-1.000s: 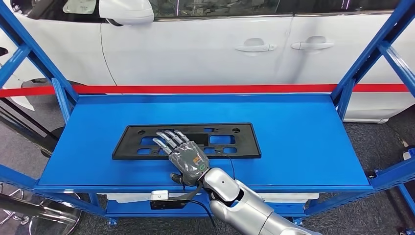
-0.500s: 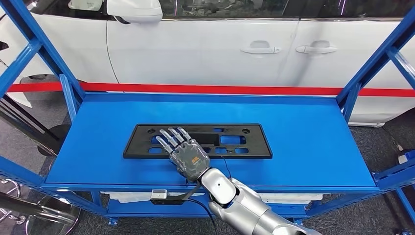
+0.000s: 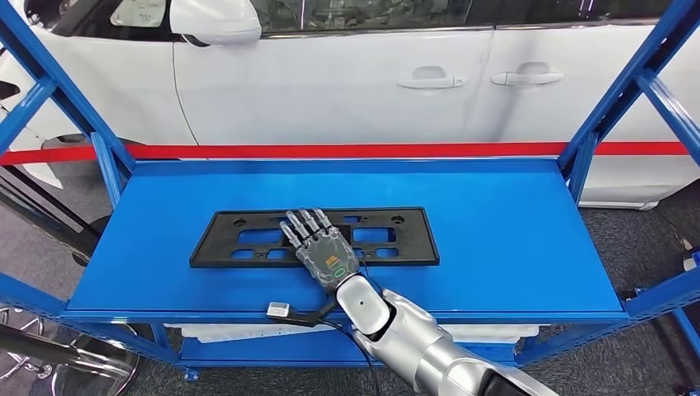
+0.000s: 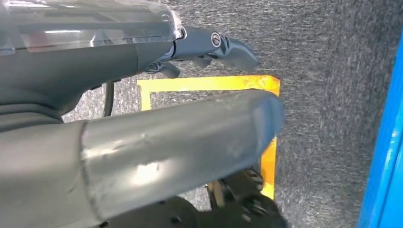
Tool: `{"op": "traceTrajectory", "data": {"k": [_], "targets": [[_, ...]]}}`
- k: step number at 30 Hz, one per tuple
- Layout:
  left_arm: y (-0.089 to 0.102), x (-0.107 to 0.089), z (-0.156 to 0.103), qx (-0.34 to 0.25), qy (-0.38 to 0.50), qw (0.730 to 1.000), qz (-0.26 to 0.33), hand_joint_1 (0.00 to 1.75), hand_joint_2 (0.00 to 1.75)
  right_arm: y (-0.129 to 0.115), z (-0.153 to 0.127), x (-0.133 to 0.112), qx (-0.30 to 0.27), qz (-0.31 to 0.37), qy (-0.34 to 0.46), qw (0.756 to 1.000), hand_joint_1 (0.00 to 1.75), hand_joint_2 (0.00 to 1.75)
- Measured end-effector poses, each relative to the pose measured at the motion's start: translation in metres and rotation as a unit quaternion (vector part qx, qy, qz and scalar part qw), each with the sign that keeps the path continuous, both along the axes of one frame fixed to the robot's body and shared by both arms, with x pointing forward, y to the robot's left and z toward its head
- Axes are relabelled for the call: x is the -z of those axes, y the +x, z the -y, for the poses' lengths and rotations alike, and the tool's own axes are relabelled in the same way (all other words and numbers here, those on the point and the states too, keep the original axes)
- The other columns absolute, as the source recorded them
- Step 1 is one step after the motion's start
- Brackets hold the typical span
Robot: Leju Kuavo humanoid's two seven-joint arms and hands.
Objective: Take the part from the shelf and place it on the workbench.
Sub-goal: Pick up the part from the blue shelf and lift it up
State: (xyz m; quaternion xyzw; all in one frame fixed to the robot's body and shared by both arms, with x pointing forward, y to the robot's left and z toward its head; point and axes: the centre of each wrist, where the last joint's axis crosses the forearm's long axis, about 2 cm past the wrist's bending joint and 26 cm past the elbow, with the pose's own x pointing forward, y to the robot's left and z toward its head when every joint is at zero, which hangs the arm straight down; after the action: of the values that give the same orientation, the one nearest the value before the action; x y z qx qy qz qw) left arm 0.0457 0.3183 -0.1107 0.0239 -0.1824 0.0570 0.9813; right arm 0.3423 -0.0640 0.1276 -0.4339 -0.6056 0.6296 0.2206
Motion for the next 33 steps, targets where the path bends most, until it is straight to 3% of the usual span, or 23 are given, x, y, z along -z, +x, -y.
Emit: {"op": "traceTrajectory", "data": {"k": [1, 19, 23, 31, 33], "targets": [[-0.001, 0.0, 0.0, 0.0, 0.0, 1.0, -0.001, 0.0, 0.0, 0.001, 0.0, 0.001, 0.01, -0.004, -0.006, 1.0, 1.68, 1.75], [0.0, 0.0, -0.002, 0.004, -0.004, 1.0, 0.002, 0.0, 0.0, 0.01, 0.007, 0.007, 0.062, -0.029, -0.006, 0.998, 1.75, 1.75], [0.001, 0.0, -0.002, 0.005, -0.008, 1.0, 0.01, 0.0, 1.75, 0.013, 0.009, 0.004, 0.069, -0.033, 0.008, 0.997, 1.75, 1.75], [0.0, 0.0, -0.003, 0.005, -0.008, 1.0, 0.012, 0.0, 1.75, 0.016, 0.012, 0.002, 0.076, -0.036, 0.016, 0.996, 1.75, 1.75], [-0.002, 0.0, -0.006, 0.007, -0.003, 1.0, 0.019, 0.0, 0.87, 0.019, 0.019, 0.002, 0.081, -0.049, 0.042, 0.995, 1.75, 1.75]]}}
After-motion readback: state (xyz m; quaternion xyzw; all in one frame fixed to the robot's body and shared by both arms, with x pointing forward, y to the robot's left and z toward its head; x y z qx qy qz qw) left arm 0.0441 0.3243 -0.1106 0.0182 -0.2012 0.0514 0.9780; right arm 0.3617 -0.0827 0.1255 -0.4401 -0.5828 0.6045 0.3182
